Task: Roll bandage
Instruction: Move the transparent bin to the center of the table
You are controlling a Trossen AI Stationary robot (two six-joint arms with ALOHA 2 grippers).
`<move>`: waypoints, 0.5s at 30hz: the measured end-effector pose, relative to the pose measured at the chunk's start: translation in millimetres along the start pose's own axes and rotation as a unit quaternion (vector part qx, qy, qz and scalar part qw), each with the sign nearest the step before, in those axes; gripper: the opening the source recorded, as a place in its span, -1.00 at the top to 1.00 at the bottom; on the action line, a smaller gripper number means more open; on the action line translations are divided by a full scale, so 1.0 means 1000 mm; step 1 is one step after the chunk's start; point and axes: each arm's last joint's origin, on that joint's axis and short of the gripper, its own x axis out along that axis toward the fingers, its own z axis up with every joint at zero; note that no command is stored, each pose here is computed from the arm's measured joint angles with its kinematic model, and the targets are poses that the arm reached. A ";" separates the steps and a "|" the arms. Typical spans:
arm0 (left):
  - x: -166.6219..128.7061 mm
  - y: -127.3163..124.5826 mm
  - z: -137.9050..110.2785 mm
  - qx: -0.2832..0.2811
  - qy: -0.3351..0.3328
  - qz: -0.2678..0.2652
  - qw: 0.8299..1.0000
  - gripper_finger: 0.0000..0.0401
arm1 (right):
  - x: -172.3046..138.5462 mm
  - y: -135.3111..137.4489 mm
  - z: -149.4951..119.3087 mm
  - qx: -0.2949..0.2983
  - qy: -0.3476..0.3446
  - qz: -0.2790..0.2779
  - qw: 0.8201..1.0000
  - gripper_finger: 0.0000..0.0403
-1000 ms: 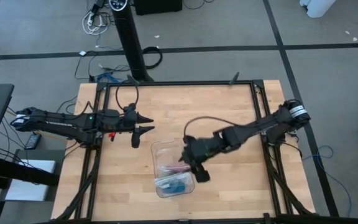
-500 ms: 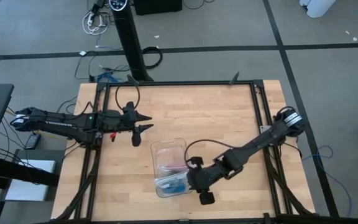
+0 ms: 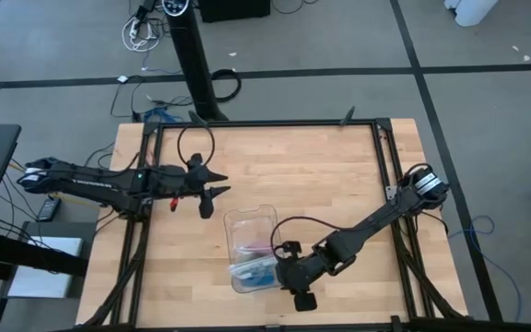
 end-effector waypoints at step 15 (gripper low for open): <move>0.004 -0.001 -0.001 0.014 0.000 -0.006 1.000 0.23 | 0.014 -0.004 -0.002 0.004 0.020 0.022 1.000 0.46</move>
